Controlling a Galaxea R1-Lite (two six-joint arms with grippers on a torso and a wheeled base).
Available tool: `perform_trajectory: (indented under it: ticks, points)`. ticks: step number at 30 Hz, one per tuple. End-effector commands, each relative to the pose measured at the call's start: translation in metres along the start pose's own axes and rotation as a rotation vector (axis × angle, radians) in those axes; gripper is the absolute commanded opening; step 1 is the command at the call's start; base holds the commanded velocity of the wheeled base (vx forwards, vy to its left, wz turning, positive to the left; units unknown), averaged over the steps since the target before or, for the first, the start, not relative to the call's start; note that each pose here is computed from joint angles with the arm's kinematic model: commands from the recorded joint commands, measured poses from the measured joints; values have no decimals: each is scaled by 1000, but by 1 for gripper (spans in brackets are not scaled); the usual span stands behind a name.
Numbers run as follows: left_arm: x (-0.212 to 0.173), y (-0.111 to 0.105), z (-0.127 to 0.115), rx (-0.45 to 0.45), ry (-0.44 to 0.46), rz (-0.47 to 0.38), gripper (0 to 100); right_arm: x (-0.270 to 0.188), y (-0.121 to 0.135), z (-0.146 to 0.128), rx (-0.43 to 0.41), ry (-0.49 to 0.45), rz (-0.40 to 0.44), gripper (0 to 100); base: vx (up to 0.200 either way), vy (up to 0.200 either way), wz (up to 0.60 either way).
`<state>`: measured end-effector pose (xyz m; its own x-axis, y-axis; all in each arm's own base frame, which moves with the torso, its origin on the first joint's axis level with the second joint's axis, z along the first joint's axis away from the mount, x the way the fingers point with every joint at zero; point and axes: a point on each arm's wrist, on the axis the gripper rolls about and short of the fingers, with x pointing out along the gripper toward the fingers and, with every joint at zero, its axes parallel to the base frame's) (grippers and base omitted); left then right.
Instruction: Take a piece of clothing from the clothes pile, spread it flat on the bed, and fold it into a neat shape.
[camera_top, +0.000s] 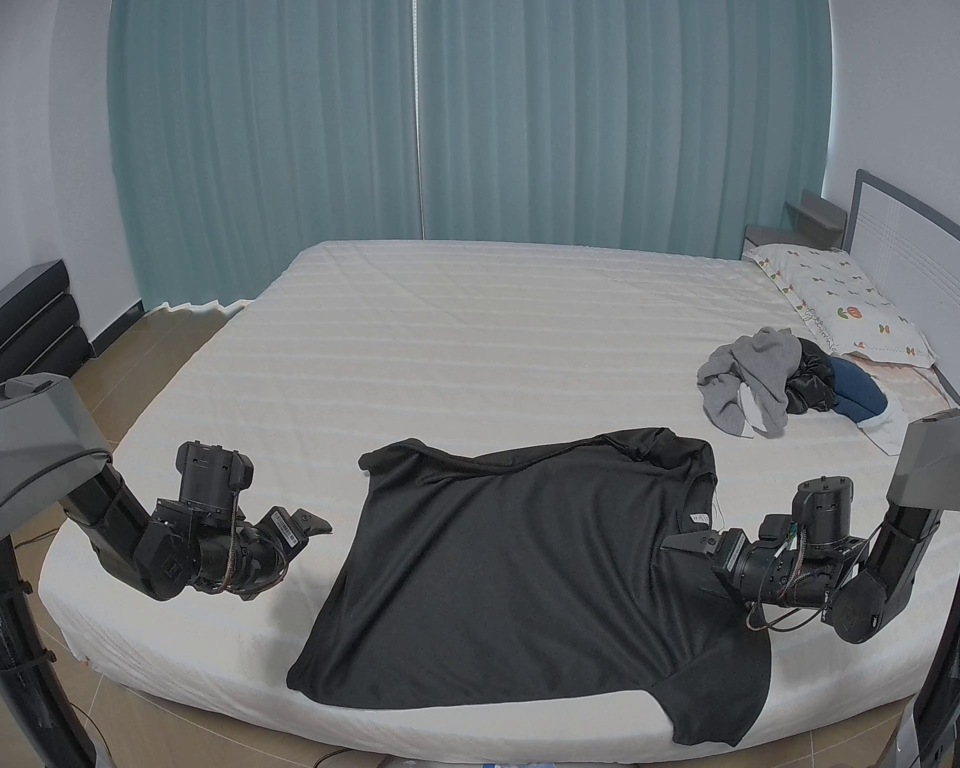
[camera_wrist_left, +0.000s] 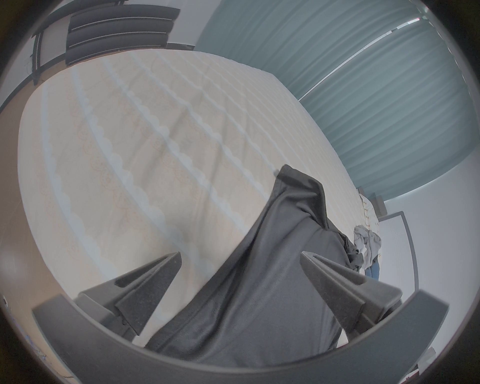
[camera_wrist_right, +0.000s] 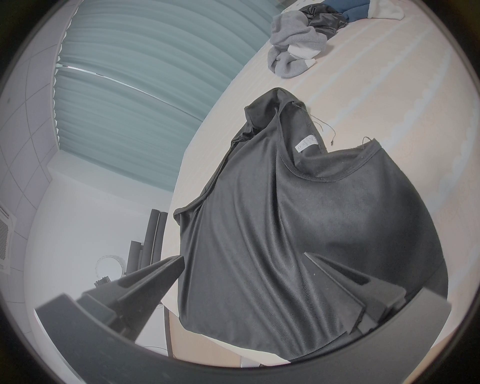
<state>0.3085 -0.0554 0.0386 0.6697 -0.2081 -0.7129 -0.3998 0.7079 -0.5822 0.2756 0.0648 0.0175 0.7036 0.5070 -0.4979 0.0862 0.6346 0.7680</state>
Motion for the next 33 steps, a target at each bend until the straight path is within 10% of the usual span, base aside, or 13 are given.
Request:
perform_trajectory:
  ticks: [1, 33]
  points:
    - [0, -2, 1, 2, -3, -5, 100, 1, -1, -1, 15, 5, -5, 100, 0, 0, 0]
    - [141, -54, 76, 11, -144, -145, 100, 1, 3, 4, 166, -30, 48, 100, 0, 0, 0]
